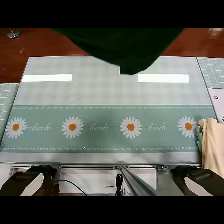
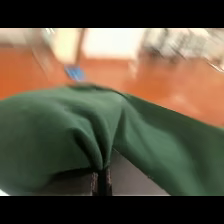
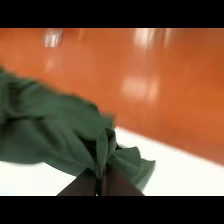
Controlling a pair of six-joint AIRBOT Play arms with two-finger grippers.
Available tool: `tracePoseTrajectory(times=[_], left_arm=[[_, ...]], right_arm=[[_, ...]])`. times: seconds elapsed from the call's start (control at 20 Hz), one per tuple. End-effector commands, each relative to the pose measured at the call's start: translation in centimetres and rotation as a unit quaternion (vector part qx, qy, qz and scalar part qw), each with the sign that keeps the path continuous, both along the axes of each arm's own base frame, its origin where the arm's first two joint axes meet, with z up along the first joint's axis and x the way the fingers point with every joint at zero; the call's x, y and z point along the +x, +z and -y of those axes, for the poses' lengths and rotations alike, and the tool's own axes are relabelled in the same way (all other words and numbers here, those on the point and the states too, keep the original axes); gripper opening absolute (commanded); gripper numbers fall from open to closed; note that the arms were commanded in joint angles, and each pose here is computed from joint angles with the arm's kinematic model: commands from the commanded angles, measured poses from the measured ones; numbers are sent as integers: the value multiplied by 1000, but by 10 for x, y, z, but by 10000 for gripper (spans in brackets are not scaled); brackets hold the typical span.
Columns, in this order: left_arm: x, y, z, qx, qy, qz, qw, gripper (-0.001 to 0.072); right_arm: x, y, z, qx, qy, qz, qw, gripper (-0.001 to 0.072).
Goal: Fold the shirts.
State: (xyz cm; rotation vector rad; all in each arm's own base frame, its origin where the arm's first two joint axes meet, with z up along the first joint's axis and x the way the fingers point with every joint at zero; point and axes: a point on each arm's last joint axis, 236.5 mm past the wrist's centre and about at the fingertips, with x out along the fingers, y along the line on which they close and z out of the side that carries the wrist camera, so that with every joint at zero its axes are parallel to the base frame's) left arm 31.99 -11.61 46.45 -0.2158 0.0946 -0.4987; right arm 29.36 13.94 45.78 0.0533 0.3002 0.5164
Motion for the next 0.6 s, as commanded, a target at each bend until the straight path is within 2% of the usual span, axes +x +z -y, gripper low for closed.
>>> tracePoseTrajectory(times=[0.0,0.15,0.25,0.55], left_arm=[[-79,41,-28,56,61,59,995,20],[-123,7,-29,91,54,-2,994,20],[-140,-17,-28,94,48,-54,993,20],[-165,-89,-23,108,19,-192,975,20]], right_arm=[[-82,38,33,0,-26,73,997,26],[-129,29,42,3,-24,76,997,26],[-146,11,46,-8,-22,49,999,26],[-161,-17,38,-14,1,-15,1000,27]])
